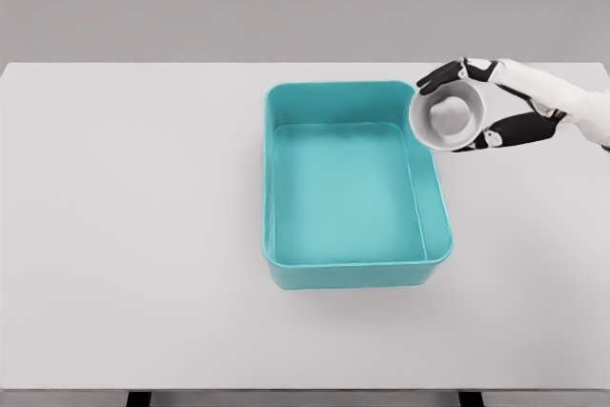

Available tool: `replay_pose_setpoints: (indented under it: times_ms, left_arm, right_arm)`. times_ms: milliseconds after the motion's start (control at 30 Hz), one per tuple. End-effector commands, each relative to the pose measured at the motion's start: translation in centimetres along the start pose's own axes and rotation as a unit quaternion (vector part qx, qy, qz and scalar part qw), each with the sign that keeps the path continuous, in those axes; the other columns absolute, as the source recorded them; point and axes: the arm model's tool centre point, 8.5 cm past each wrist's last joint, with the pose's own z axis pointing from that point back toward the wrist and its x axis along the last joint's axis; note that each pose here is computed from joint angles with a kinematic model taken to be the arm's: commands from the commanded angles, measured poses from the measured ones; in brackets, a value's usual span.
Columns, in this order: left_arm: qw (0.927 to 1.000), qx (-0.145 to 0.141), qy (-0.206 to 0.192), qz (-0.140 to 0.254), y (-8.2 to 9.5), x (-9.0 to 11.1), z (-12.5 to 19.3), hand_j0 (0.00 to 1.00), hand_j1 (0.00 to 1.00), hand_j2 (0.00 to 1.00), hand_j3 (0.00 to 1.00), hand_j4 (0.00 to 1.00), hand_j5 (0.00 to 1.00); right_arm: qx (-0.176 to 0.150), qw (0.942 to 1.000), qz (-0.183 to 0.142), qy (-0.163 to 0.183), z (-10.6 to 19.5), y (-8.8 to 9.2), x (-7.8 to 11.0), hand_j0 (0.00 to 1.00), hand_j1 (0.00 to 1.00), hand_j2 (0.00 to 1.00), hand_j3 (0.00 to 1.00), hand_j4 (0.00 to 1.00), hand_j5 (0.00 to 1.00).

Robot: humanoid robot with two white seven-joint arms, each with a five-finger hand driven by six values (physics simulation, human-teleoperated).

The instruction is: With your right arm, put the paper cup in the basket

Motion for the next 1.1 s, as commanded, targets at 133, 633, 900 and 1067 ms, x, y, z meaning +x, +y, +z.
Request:
replay_pose_setpoints:
  times_ms: [133, 633, 900, 1067]
  left_arm:
    - [1.0, 0.0, -0.001, 0.001, 0.0, 0.0, 0.0, 1.0, 1.0, 1.0, 1.0, 1.0, 1.0]
    - [1.0, 0.0, -0.001, 0.001, 0.0, 0.0, 0.0, 1.0, 1.0, 1.0, 1.0, 1.0, 1.0]
    - [1.0, 0.0, 0.0, 0.0, 0.0, 0.0, 0.0, 1.0, 1.0, 1.0, 1.0, 1.0, 1.0]
    - [1.0, 0.0, 0.0, 0.0, 0.0, 0.0, 0.0, 1.0, 1.0, 1.0, 1.0, 1.0, 1.0]
  right_arm:
    - [0.042, 0.9983, 0.04, -0.009, -3.3, 1.3, 2.1, 0.72, 0.72, 0.72, 0.72, 0.72, 0.72]
    - [0.166, 0.9671, 0.144, 0.129, -12.4, 9.1, -0.8, 0.72, 0.72, 0.72, 0.72, 0.72, 0.72]
    - [0.173, 0.9472, 0.208, 0.172, -12.4, 8.7, -0.2, 0.72, 0.72, 0.72, 0.72, 0.72, 0.72]
    - [0.184, 0.9448, 0.211, 0.17, -12.5, 9.5, -0.3, 1.0, 1.0, 1.0, 1.0, 1.0, 1.0]
